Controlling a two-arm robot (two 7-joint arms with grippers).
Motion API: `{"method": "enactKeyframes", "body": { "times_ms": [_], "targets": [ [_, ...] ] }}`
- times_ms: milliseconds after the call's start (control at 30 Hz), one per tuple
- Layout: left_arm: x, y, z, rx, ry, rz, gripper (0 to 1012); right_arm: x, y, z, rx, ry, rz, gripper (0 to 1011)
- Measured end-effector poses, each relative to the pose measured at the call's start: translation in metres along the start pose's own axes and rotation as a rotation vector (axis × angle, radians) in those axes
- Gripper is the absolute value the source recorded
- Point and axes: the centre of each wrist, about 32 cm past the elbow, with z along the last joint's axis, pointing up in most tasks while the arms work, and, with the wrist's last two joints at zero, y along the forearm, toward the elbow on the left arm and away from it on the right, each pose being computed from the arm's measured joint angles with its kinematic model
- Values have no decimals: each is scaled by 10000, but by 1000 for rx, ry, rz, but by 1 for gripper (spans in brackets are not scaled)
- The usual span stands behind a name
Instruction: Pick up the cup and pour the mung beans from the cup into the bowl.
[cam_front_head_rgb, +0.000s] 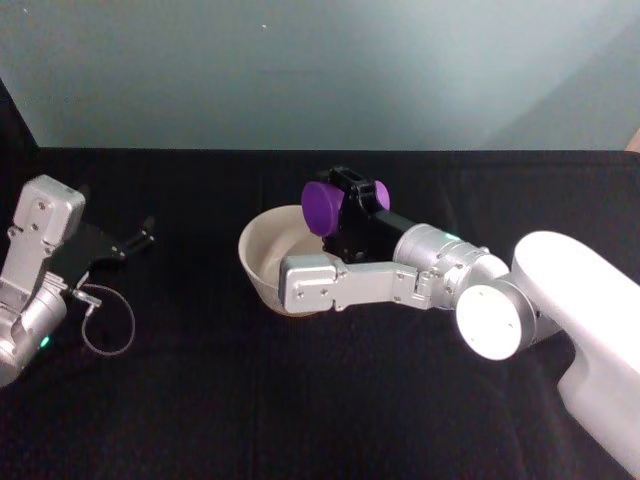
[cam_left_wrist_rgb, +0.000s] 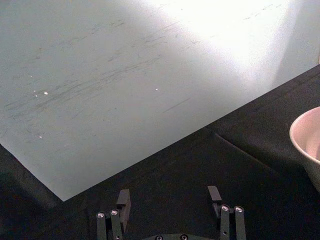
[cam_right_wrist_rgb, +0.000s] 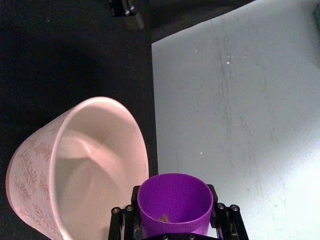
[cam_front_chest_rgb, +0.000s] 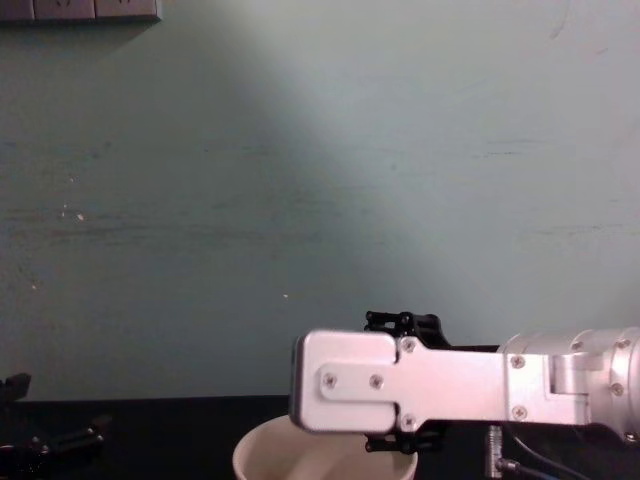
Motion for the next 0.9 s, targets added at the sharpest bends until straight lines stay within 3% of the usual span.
{"method": "enactKeyframes", "body": {
  "times_ms": [200,900],
  "targets": [
    [0,0,0,0,0,0,1000,3,31,43,-10,-80,3,754],
    [0,0,0,0,0,0,1000,-12,88,127,-33,-232,2,754]
  ]
}}
